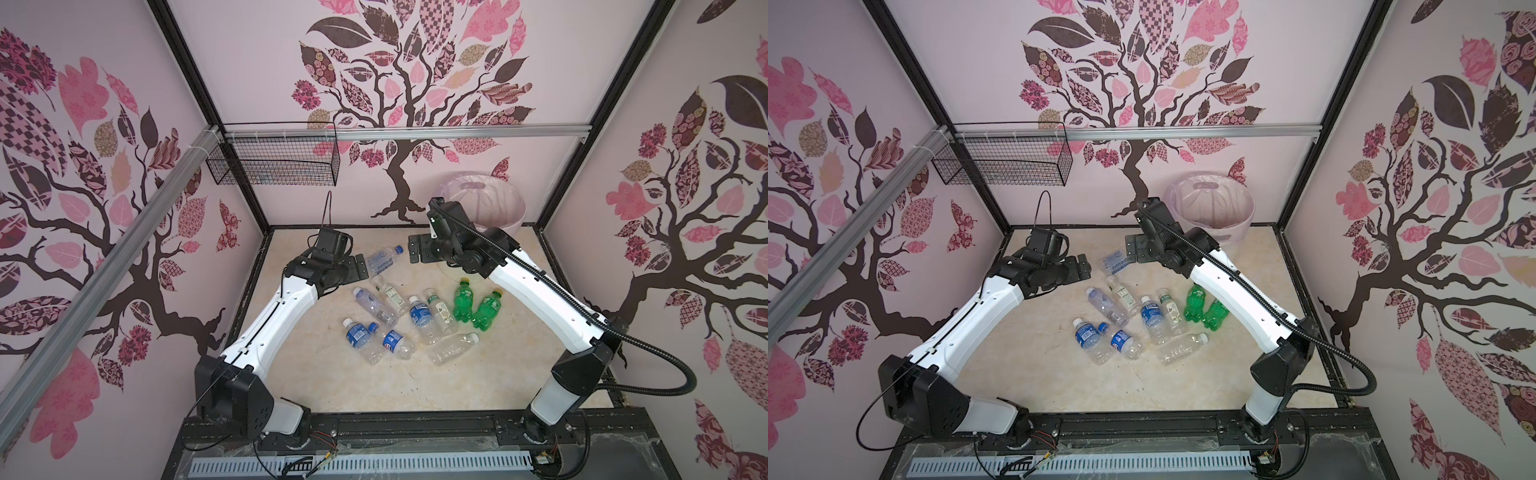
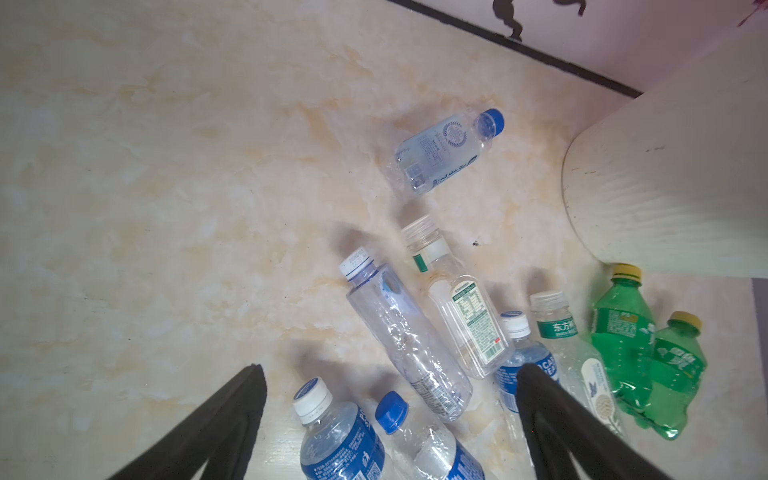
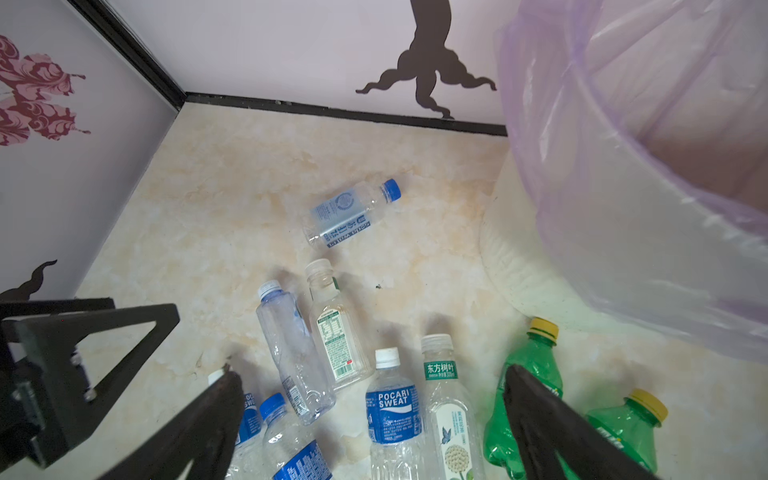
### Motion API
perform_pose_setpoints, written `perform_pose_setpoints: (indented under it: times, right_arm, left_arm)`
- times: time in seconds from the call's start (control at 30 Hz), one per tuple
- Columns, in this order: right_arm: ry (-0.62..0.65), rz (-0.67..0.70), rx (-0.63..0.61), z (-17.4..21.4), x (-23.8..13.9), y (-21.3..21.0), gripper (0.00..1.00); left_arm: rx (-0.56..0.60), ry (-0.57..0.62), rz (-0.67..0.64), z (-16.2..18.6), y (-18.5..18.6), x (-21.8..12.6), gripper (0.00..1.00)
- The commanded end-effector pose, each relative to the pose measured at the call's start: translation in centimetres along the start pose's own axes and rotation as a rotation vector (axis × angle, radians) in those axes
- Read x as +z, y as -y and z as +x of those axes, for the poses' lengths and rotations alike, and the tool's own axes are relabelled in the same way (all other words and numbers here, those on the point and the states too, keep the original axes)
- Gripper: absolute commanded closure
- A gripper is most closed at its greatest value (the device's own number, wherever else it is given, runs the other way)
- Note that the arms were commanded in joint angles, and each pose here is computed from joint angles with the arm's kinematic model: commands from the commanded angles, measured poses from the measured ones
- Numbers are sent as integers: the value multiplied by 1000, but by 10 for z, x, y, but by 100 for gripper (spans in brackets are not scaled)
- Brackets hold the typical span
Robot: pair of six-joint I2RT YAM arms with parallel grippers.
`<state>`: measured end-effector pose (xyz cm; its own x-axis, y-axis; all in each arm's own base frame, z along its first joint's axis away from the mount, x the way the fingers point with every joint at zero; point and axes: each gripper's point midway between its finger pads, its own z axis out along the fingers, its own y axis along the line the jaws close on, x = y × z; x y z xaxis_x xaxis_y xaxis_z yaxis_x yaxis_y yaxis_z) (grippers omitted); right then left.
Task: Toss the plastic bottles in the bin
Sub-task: 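Withdraw the right gripper from the bin while the left gripper lowers toward the bottles, then lower the left gripper onto the blue-capped soda water bottle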
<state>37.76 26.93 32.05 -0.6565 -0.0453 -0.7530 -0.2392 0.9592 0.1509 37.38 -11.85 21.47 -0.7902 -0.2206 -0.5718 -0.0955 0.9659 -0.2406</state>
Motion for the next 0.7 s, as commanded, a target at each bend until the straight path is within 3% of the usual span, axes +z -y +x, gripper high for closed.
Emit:
perform_pose_setpoints:
  times: [0.0,0.37,0.67]
  right_arm:
    - [-13,-10,41,7,-3,0,1]
    - [-87,-43,20,29,28,-10,0]
    - [-154,-59,162,45,33,0,1]
  left_arm:
    - [71,-47,-43,1,-13,33,3]
    - [222,-97,13,-27,15,113,3]
    - [244,-151,91,-29,33,162,3]
